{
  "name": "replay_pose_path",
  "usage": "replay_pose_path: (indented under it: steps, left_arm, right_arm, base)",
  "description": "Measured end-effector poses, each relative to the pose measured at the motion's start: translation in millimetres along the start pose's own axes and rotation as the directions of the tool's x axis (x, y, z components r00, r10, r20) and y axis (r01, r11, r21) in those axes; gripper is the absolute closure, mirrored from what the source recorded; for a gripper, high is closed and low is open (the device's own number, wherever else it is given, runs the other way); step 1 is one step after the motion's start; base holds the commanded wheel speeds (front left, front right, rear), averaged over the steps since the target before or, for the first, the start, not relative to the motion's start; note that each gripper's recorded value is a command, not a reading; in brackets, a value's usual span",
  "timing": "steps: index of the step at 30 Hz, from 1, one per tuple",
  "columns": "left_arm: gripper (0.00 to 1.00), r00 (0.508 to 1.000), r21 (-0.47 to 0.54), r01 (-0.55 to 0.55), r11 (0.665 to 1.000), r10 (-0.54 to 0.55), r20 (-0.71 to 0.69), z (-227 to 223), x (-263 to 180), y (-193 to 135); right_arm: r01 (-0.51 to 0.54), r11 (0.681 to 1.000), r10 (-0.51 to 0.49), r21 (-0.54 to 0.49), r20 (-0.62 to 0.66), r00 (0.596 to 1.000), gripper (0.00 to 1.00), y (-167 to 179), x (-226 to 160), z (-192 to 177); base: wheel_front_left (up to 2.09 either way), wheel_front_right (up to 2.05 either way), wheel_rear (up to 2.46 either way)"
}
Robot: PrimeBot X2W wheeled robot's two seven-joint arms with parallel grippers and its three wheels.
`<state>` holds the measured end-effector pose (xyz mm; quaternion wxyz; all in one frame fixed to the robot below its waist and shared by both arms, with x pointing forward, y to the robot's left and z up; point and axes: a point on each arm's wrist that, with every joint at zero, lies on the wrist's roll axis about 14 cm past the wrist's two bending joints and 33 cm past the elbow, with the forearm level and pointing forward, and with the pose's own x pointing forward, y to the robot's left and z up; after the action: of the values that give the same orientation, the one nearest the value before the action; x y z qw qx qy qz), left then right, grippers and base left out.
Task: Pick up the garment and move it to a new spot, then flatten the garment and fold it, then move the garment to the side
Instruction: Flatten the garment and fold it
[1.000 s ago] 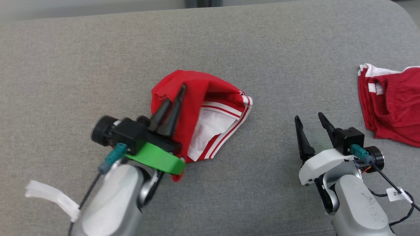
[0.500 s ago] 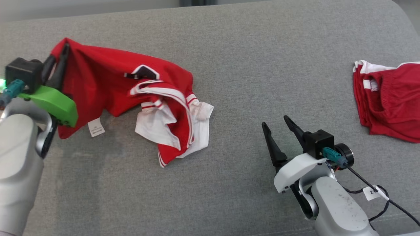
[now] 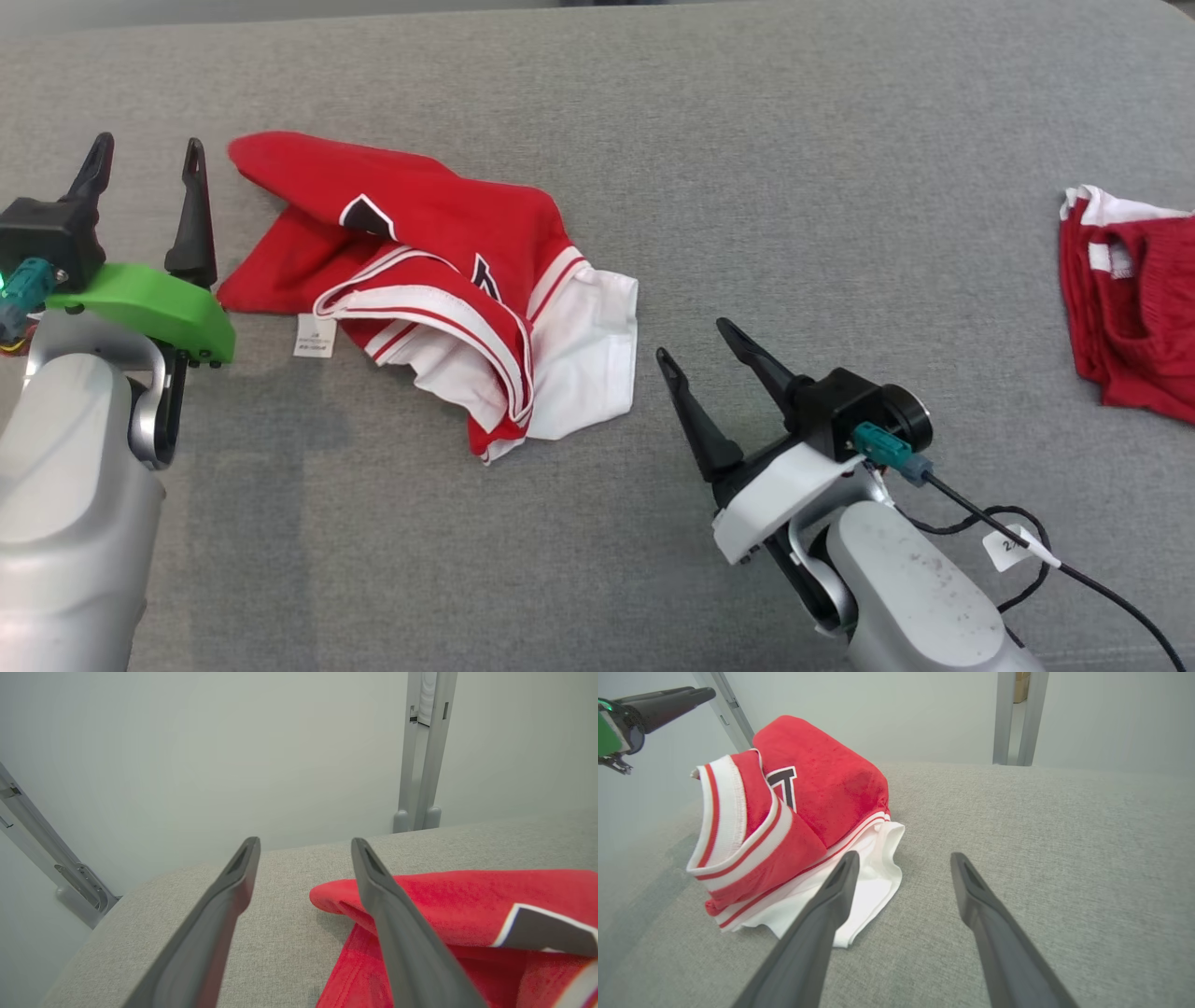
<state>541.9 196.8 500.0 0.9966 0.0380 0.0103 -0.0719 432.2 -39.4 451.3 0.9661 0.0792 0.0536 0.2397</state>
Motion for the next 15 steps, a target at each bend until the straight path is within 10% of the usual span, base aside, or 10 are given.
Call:
replay_pose_path:
  steps: [15]
  left_arm:
    - [0.0,0.994,-0.183,-0.092,0.979,0.102,0.045,-4,-94,-16]
  right_arm:
    - [-0.327,0.945,0.327,-0.008,-0.033,0.944,0.0,110,18,-9]
  base:
    - [0.0,0.0,0.0]
